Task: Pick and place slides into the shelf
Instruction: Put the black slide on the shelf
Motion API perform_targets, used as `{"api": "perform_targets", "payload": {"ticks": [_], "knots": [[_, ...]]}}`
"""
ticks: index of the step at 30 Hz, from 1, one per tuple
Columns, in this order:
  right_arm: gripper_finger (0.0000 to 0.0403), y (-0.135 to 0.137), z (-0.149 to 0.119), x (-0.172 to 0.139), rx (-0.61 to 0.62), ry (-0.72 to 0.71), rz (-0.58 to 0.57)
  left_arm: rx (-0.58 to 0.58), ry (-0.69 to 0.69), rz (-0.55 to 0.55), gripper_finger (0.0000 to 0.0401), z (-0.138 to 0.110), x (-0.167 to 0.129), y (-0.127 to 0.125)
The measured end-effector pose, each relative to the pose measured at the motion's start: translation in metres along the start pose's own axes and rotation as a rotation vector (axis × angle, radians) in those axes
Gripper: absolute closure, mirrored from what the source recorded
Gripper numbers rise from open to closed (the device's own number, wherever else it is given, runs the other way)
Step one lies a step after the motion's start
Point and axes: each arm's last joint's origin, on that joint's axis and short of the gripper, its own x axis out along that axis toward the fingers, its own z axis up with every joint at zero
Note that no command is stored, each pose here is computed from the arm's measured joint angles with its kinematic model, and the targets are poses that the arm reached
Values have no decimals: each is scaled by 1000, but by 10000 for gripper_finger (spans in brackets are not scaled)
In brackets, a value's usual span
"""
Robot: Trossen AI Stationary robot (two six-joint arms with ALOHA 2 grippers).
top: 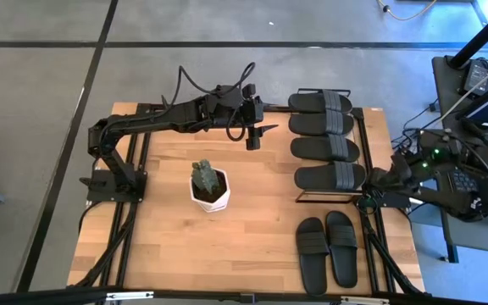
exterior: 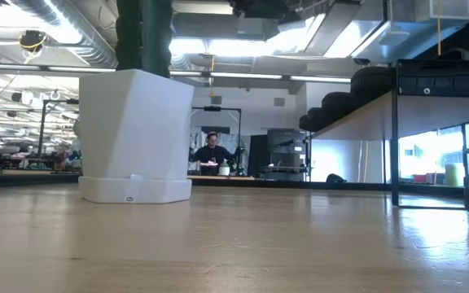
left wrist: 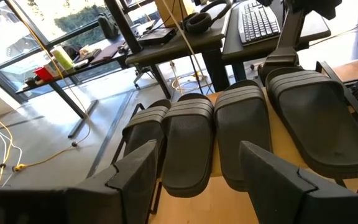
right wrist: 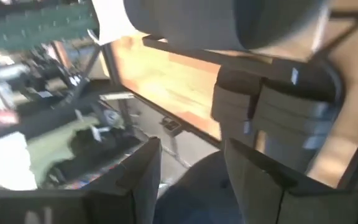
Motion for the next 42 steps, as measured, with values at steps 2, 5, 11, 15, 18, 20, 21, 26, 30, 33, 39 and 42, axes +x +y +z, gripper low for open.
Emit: {"api": "perform_targets", "payload": {"ticks": [2,5,11,15,18,20,21,26,30,33,39,42], "knots": [[224,-10,-3,-1,60,2,26,0,0,0,183,0,0,0],[224,-21,-8,-1,116,-21,71,0,0,0,183,0,0,0],[224,-42,-24,-2,252,5,187,1,13,-5,183,-1,0,0],[224,-50,-30,-2,-38,-81,222,5,15,-6,183,-1,0,-1],[224,-50,-31,-1,-292,-127,212,31,15,-6,183,-1,0,-1],[224,-49,-29,-1,-458,-169,186,50,13,-6,183,-1,0,-1],[224,-47,-28,-1,-537,-184,169,54,13,-6,183,-1,0,-1],[224,-35,-19,-3,-877,-336,1,53,14,-6,183,-1,0,-1],[224,-27,-19,-21,-1173,-622,-286,52,13,-6,183,-1,0,-1],[224,-23,-21,-30,-1378,-696,-457,51,14,-6,183,-1,0,-1],[224,-16,0,-8,-1453,-536,-581,45,14,-6,183,-1,0,-1],[224,-14,17,14,-1495,-358,-615,44,14,-7,183,-1,0,-1]]}}
